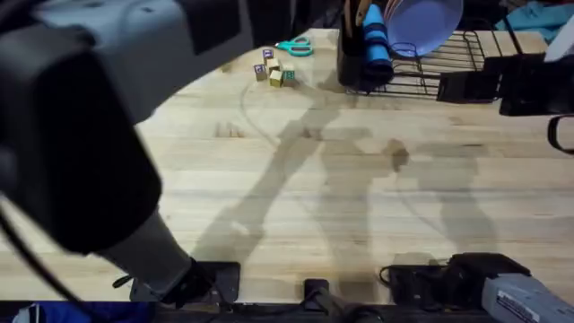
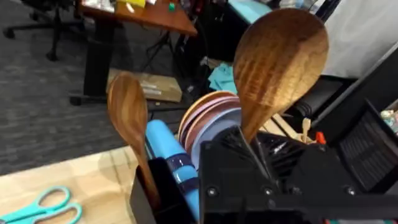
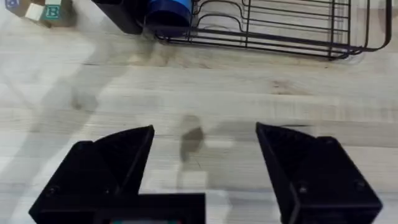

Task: Pick up the spoon on the table one by one and put them onto the rack

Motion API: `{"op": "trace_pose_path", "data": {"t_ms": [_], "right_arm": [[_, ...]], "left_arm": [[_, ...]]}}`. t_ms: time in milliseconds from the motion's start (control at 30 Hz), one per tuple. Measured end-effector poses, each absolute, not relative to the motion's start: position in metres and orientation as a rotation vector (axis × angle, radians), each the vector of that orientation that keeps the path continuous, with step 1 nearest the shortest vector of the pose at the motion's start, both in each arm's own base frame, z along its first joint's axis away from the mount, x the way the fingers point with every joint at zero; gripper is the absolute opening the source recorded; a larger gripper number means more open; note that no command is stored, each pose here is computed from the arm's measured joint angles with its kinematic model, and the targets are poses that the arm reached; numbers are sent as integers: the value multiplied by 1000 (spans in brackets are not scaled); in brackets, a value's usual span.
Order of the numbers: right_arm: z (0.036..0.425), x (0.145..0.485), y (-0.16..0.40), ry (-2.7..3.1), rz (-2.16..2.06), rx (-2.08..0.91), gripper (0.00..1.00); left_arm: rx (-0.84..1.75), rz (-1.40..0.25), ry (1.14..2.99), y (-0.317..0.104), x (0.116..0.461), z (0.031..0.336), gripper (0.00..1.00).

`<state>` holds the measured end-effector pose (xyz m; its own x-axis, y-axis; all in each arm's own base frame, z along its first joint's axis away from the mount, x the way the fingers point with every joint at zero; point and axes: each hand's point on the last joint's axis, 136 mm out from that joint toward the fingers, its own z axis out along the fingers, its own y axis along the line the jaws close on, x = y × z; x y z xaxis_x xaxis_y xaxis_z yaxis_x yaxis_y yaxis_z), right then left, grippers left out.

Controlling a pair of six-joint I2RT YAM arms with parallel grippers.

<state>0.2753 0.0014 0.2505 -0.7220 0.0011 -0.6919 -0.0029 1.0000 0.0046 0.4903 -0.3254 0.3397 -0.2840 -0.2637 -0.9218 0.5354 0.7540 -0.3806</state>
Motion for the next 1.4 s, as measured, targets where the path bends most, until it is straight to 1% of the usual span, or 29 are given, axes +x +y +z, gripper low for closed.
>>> {"op": "trace_pose_path", "data": {"t_ms": [167,667,867,967,1100,1200,1367,1400], "right_arm": [[250,275,1,2378,7,-1,996],[251,275,1,2377,7,-1,996],[250,275,1,2378,7,-1,996],[250,275,1,2378,7,-1,996],[251,275,1,2377,7,-1,996],[251,275,1,2377,7,-1,995],[250,275,1,2378,7,-1,996],[251,275,1,2377,7,-1,996]], "left_arm": [[201,-793,1724,-332,502,313,45],[191,-792,1770,-339,513,280,45],[196,-757,1892,-337,511,245,45],[192,-721,1977,-333,507,225,45],[179,-669,2060,-325,503,206,45],[175,-648,2095,-322,500,198,45],[171,-632,2117,-319,499,193,45],[177,-628,2116,-319,499,193,99]]}}
